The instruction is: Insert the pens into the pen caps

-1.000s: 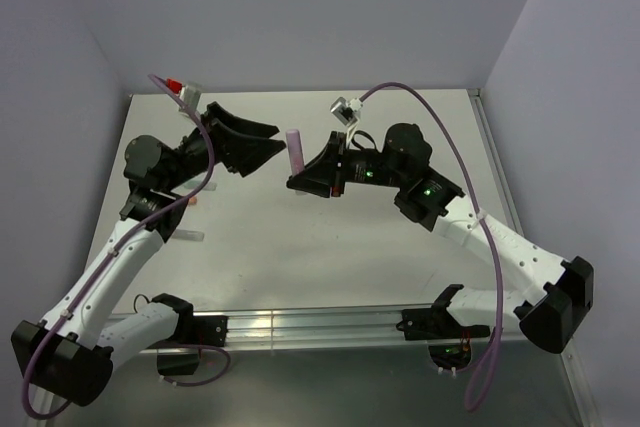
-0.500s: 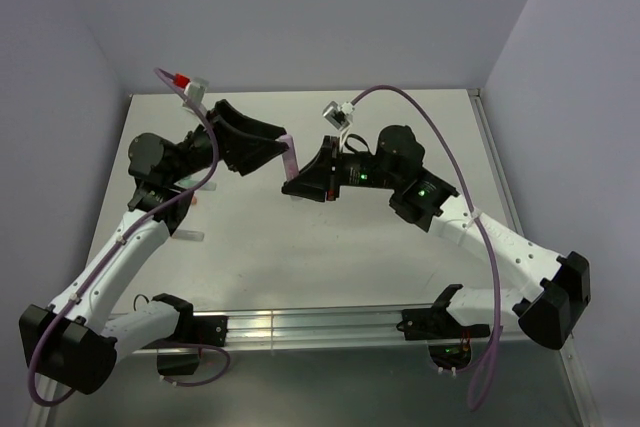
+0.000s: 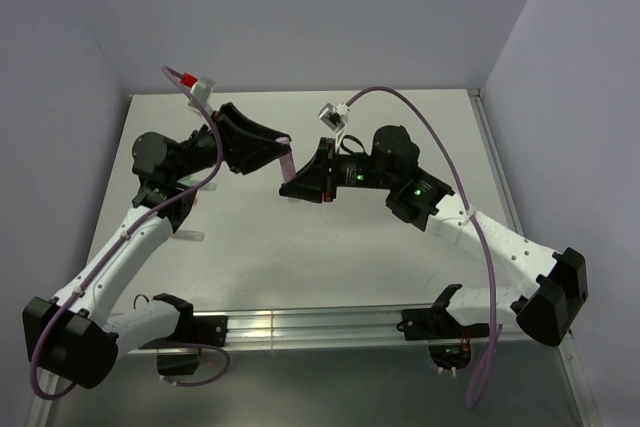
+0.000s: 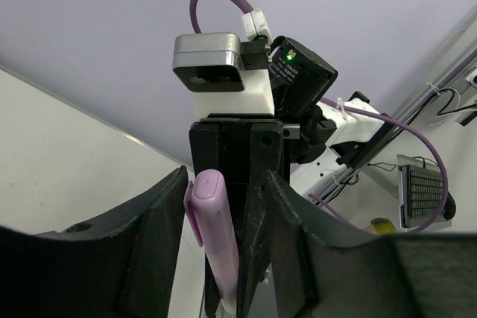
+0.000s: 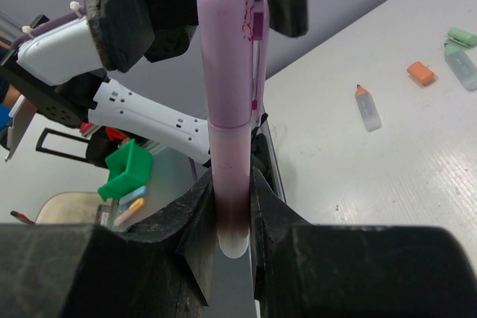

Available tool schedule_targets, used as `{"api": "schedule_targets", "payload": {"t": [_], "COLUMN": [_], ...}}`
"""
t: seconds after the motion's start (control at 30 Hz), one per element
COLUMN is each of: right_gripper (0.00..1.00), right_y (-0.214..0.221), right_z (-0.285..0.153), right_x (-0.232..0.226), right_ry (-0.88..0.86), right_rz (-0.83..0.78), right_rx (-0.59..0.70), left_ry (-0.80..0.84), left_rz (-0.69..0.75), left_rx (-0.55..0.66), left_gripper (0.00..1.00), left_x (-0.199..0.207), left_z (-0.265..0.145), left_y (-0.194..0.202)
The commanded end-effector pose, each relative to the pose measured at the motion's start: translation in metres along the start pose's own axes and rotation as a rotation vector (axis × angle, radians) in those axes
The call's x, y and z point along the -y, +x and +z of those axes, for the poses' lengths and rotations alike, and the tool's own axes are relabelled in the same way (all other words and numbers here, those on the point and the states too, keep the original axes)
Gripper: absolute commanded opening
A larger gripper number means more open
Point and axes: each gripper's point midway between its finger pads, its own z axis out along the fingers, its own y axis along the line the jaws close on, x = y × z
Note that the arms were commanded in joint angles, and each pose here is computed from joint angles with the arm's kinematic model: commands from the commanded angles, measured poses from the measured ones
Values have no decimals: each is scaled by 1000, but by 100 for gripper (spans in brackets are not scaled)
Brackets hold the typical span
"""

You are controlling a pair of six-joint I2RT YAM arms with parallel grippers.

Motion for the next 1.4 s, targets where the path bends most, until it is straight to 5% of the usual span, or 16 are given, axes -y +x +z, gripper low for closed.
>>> {"api": "schedule_targets", "payload": {"t": [0.0, 0.23, 0.33, 0.4, 0.43, 1.37], "right_gripper": [0, 0, 0, 0, 0, 0], "right_y": [-17, -18, -19, -19, -20, -76], "right_z": [3, 3, 3, 3, 3, -35], "right_x": [-17, -16, -16, -15, -13, 12], "right_ry": [-56, -52, -47, -41, -32, 45], "right_rz": [-55, -57, -63, -66, -67, -93], "right_rx": [37, 39, 40, 43, 46, 215], "left_ry": [68, 72, 75, 77, 76, 104], "left_rz": [51, 40, 35, 33, 30, -40], "left_rx": [-6, -27, -39, -48, -52, -163], "left_gripper": [49, 38, 25, 3, 0, 0], "left_x": [17, 16, 15, 16, 16, 24], "left_z": [3, 7, 8, 9, 10, 11], "left_y": [-4, 0, 4, 7, 9, 78]}}
